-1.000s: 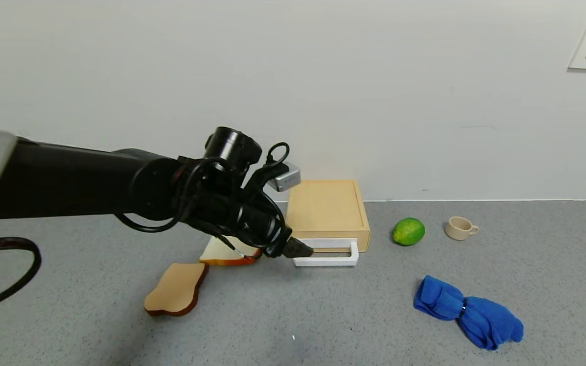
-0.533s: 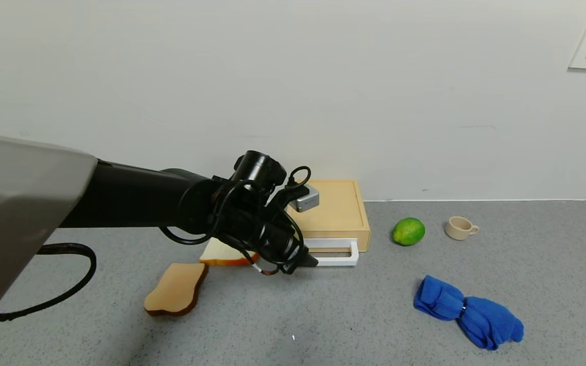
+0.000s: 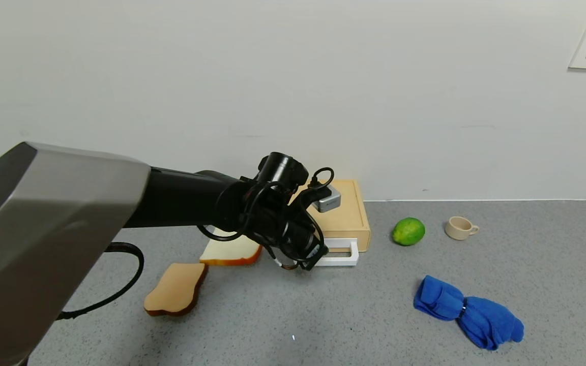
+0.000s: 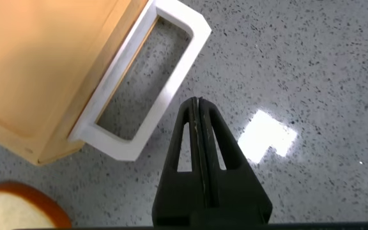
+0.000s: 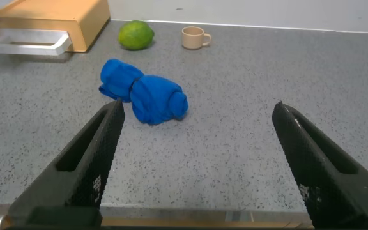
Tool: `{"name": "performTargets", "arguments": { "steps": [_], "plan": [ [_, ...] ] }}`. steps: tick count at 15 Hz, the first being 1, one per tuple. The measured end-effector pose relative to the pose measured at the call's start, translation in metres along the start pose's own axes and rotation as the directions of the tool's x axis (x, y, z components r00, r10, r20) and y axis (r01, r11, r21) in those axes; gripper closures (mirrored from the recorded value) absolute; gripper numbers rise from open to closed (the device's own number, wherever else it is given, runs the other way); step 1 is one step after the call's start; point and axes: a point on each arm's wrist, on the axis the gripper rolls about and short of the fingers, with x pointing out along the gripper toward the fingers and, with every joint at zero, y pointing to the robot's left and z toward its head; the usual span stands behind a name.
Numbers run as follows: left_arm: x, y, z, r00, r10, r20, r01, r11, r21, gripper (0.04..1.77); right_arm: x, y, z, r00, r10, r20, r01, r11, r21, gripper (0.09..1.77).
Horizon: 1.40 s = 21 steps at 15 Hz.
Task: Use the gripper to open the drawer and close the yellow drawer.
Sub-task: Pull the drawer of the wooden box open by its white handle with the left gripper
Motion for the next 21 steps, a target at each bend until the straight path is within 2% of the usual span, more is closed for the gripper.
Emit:
{"name": "performTargets", "arguments": {
  "steps": [6,11,15,21],
  "plan": [
    [0.026,0.008,-0.001,0.999,-0.032,-0.004,0.033,0.99,0.138,1.7,0.0,0.0,0.0,1.0,0.0,0.0,0.0,1.0,0.0,0.16],
    [0.031,0.012,0.001,0.994,-0.058,-0.091,0.075,0.978,0.196,1.7,0.0,0.0,0.0,1.0,0.0,0.0,0.0,1.0,0.0,0.16],
    [0.037,0.019,0.003,0.995,-0.039,-0.088,0.056,0.978,0.2,1.7,0.0,0.0,0.0,1.0,0.0,0.0,0.0,1.0,0.0,0.16],
    [0.049,0.025,0.0,0.993,0.024,-0.111,-0.001,0.979,0.205,1.7,0.0,0.0,0.0,1.0,0.0,0.0,0.0,1.0,0.0,0.16]
  ]
}}
